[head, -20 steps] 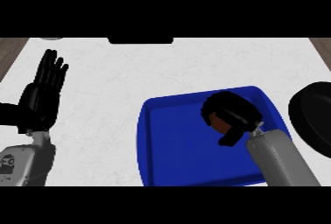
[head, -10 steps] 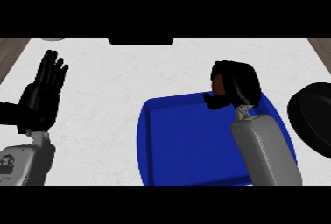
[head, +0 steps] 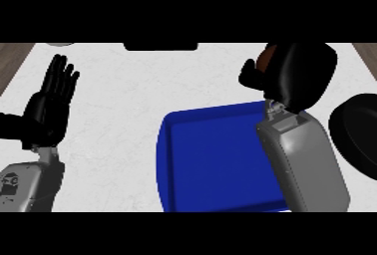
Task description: Pick the cupcake from the tray and place it in the pot
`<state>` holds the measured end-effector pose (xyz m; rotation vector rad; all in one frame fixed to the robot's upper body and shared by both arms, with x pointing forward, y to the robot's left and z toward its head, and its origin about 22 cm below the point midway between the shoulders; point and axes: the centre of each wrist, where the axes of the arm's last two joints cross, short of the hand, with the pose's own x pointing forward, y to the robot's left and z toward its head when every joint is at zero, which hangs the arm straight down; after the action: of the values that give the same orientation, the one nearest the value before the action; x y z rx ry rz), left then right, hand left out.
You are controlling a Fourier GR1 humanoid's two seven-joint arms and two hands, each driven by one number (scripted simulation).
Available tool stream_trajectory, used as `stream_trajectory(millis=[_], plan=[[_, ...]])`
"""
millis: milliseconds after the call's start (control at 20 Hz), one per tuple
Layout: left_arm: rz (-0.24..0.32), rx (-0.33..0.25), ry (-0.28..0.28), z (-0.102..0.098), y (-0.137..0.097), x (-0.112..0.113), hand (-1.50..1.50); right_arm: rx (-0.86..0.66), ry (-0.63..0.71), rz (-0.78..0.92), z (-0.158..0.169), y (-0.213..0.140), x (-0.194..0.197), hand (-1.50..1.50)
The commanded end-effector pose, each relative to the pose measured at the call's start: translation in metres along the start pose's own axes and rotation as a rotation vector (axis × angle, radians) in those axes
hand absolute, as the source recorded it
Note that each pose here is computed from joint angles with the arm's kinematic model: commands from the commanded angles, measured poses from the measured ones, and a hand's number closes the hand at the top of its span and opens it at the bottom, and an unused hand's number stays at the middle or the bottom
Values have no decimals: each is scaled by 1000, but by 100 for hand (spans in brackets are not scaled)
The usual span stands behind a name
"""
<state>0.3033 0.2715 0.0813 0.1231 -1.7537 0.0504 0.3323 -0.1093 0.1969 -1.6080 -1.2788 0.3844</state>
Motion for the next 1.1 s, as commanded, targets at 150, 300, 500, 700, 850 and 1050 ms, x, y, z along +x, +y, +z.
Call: stream_trajectory(millis=[150, 300, 500, 700, 850, 1050], plan=[[9, 11, -4, 4, -11, 0, 0, -122, 187, 69, -9, -65, -27, 150], [8, 3, 15, 4, 3, 5, 0, -71, 224, 97, -16, -53, -67, 150], [-8, 9, -1, 2, 18, -8, 0, -55, 256, 122, -43, -66, -138, 150], [5, 16, -8, -10, 1, -4, 0, -94, 271, 100, -42, -84, -178, 150], [5, 3, -5, 14, -14, -19, 0, -108, 269, 94, -45, -86, -216, 150], [29, -10, -10, 0, 3, 6, 0, -50, 256, 79, -54, -83, -273, 150]])
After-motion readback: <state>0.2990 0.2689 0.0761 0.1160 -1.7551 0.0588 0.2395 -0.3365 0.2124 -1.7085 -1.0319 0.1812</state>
